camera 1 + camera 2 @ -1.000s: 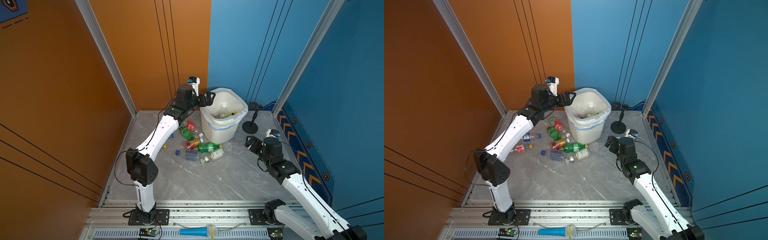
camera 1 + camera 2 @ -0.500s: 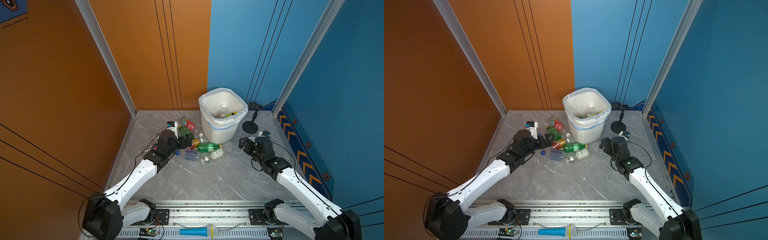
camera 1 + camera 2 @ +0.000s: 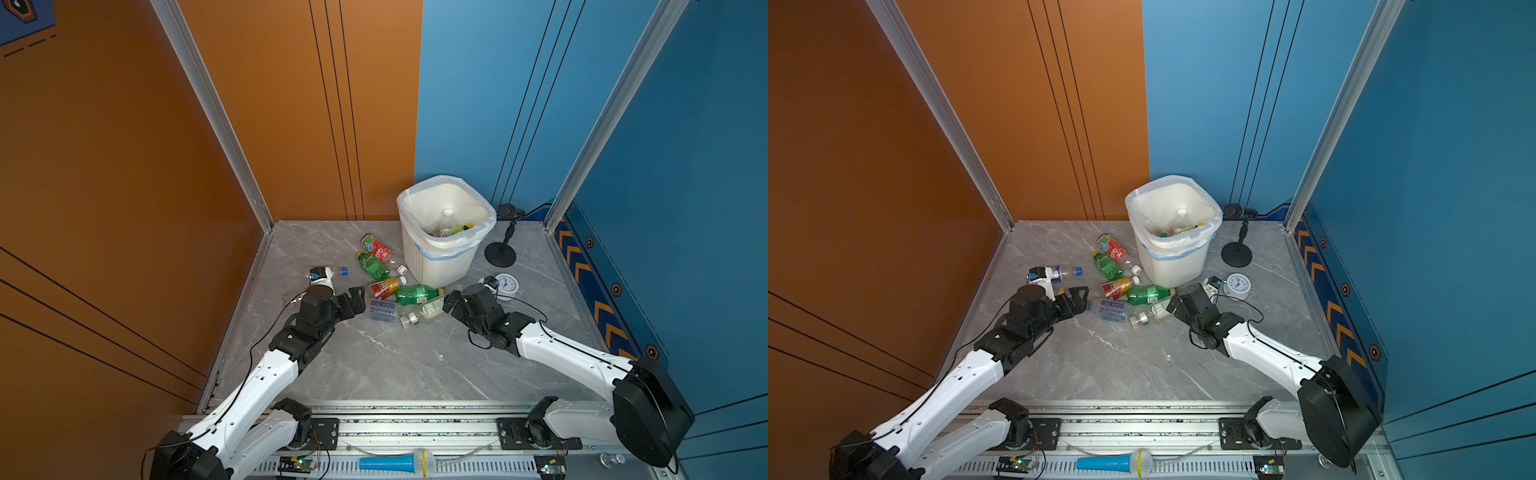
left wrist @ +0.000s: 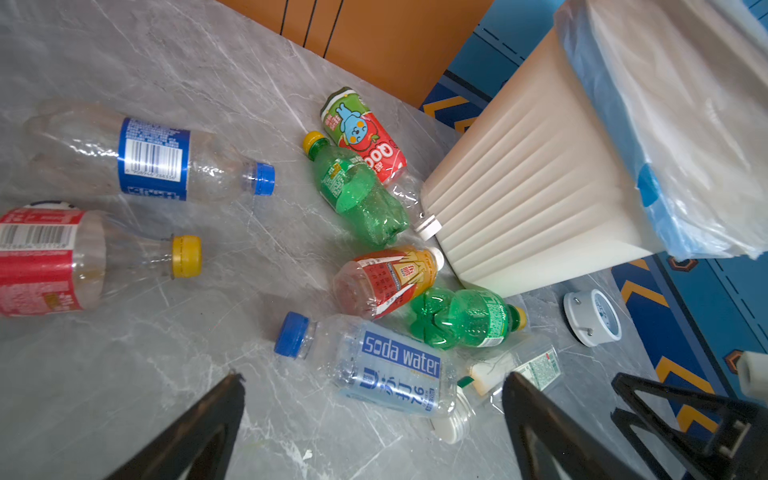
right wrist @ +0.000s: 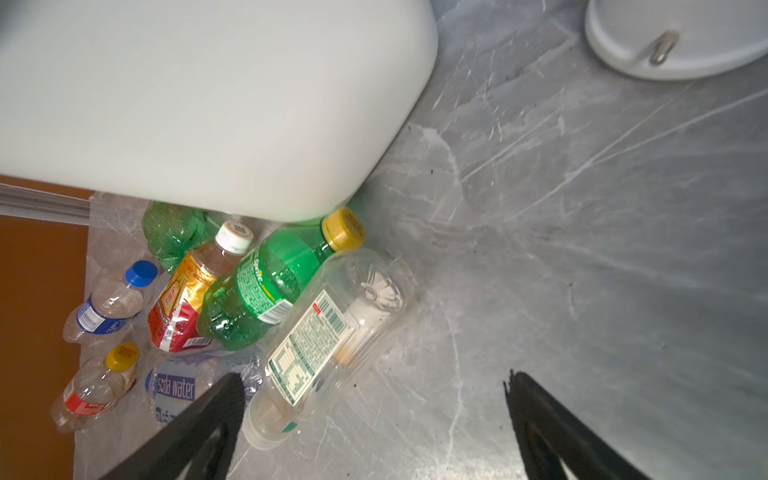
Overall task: Put the plastic bottles in the bin
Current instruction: 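Release the bottle into the bin with the left gripper while the right gripper reaches out, then grasp the clear square-shouldered labelled bottle beside the green bottle with the right gripper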
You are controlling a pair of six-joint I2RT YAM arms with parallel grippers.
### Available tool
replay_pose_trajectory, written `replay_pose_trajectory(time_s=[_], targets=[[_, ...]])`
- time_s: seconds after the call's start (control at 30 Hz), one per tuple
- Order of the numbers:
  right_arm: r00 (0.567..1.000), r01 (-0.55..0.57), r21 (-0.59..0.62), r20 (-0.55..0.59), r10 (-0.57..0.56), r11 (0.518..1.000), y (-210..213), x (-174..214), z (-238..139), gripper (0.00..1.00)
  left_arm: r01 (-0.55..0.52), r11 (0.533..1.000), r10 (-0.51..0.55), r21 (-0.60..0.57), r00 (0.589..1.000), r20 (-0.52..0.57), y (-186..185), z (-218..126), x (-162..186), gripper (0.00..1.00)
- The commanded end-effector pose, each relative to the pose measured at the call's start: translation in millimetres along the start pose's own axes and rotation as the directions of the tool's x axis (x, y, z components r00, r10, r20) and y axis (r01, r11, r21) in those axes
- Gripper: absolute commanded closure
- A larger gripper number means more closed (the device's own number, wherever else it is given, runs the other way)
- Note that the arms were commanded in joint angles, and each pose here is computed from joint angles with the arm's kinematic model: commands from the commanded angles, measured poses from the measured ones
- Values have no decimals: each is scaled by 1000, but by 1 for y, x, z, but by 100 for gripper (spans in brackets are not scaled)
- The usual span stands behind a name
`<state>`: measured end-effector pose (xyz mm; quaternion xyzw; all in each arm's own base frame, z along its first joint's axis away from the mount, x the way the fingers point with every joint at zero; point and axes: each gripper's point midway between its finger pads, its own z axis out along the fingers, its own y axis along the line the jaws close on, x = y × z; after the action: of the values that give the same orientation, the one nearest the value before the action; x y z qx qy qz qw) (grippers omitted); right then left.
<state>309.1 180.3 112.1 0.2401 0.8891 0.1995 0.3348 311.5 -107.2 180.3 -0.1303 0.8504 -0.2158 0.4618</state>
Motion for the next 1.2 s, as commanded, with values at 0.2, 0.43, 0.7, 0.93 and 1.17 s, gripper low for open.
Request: replay_pose_trajectory(time_s=[0.2,0.43,0.7,0.93,1.17], targets=[[998,-56,27,40,54,998,23,11,15,0,68,997,-67,-45,998,6,27,-3,5,2],[998,-53,35,-12,54,998,37,29,35,0,100,993,-101,-55,995,-3,37,-2,8,2],[996,-82,65,-22,84,995,34,41,51,3,123,990,-123,-68,992,-4,46,-3,9,3],[995,-92,87,-32,95,992,26,47,62,7,141,988,-142,-67,990,-1,50,-4,9,2],[993,-110,110,-33,114,988,20,50,72,13,154,985,-154,-73,988,3,54,-8,9,2]])
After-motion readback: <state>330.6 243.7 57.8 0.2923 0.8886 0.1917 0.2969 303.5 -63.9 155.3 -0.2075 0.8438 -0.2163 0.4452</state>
